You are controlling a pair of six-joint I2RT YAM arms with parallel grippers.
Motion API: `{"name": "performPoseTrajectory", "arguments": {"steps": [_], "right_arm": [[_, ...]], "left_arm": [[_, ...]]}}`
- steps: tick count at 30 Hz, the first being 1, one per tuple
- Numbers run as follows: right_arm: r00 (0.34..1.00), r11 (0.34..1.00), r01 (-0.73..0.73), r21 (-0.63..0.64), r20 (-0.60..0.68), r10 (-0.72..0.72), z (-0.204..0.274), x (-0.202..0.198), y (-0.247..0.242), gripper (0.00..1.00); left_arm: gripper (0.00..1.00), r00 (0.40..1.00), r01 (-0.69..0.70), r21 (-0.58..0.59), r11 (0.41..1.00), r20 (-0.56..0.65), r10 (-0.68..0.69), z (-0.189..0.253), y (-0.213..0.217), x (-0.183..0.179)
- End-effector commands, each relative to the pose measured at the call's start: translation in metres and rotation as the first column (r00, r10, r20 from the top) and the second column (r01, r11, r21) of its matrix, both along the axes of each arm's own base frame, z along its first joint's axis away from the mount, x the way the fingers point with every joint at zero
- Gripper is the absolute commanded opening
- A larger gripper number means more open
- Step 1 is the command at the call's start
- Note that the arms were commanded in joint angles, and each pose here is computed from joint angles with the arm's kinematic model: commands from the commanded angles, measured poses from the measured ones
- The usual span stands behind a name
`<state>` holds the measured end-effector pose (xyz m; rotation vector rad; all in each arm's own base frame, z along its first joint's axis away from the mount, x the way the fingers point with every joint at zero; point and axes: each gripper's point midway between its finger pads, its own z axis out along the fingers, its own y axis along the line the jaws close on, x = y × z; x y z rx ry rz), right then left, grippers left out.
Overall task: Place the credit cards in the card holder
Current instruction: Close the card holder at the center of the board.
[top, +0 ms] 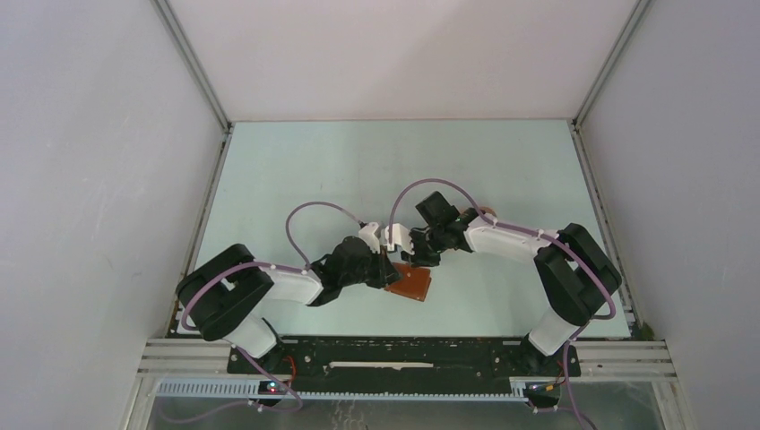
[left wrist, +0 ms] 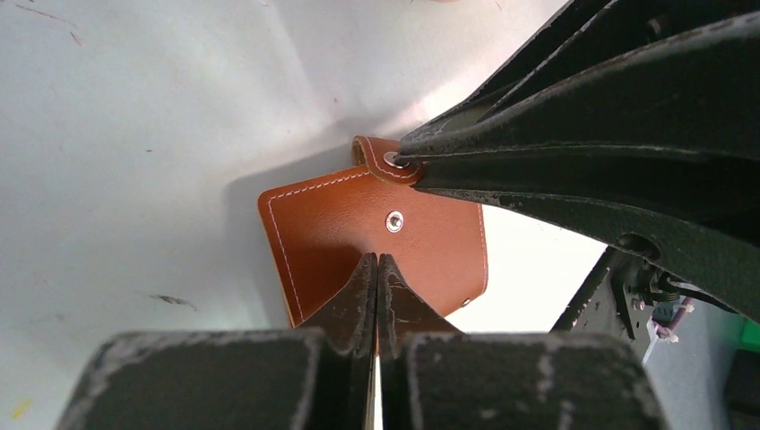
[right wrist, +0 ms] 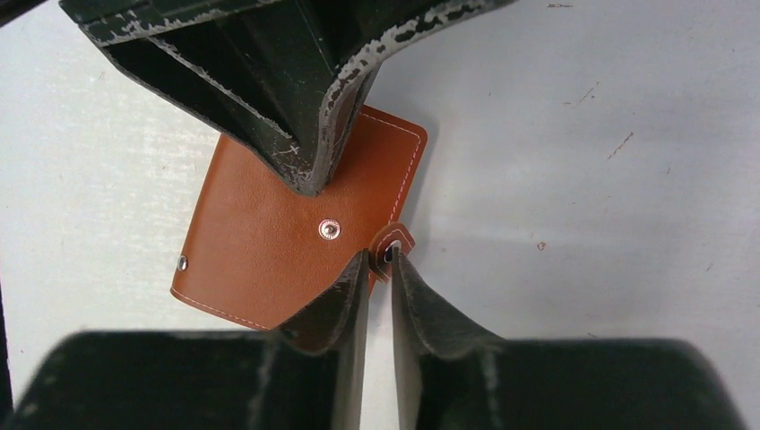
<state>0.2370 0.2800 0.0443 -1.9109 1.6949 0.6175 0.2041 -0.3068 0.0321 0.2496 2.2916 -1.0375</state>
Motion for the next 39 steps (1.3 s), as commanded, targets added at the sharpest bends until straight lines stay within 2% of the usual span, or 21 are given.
{"name": "performPoseTrajectory", "arguments": {"steps": [1, 7, 8, 20, 30, 39], "right_arm": [[0.999, 1.000, -0.029, 0.010, 0.036, 0.029, 0.010, 0.005, 0.008, 0.19], [0.998, 0.999, -0.053, 0.002, 0.034, 0.053, 0.010, -0.001, 0.007, 0.01], [0.998, 0.998, -0.058, 0.003, 0.035, 0.058, 0.011, -0.002, 0.007, 0.00], [0.993, 0.996, -0.081, 0.042, 0.095, 0.076, 0.028, -0.007, 0.010, 0.00], [0.978, 0.983, -0.177, -0.057, 0.098, 0.182, 0.004, -0.030, 0.005, 0.00], [0.972, 0.975, -0.192, -0.110, 0.113, 0.204, -0.006, -0.032, 0.001, 0.00]], "left_arm": [[0.00, 0.999, -0.013, 0.027, 1.000, -0.029, 0.014, -0.014, 0.010, -0.004], [0.00, 0.999, -0.016, 0.025, 1.000, -0.035, 0.017, -0.015, 0.010, -0.004], [0.00, 0.999, -0.018, 0.024, 1.000, -0.036, 0.018, -0.016, 0.010, -0.004], [0.00, 0.996, -0.046, 0.021, 0.999, -0.069, 0.047, -0.023, 0.014, -0.005], [0.00, 0.995, -0.058, 0.020, 0.998, -0.079, 0.059, -0.024, 0.015, -0.004], [0.00, 0.995, -0.054, 0.017, 0.998, -0.080, 0.055, -0.023, 0.015, -0.005]]}}
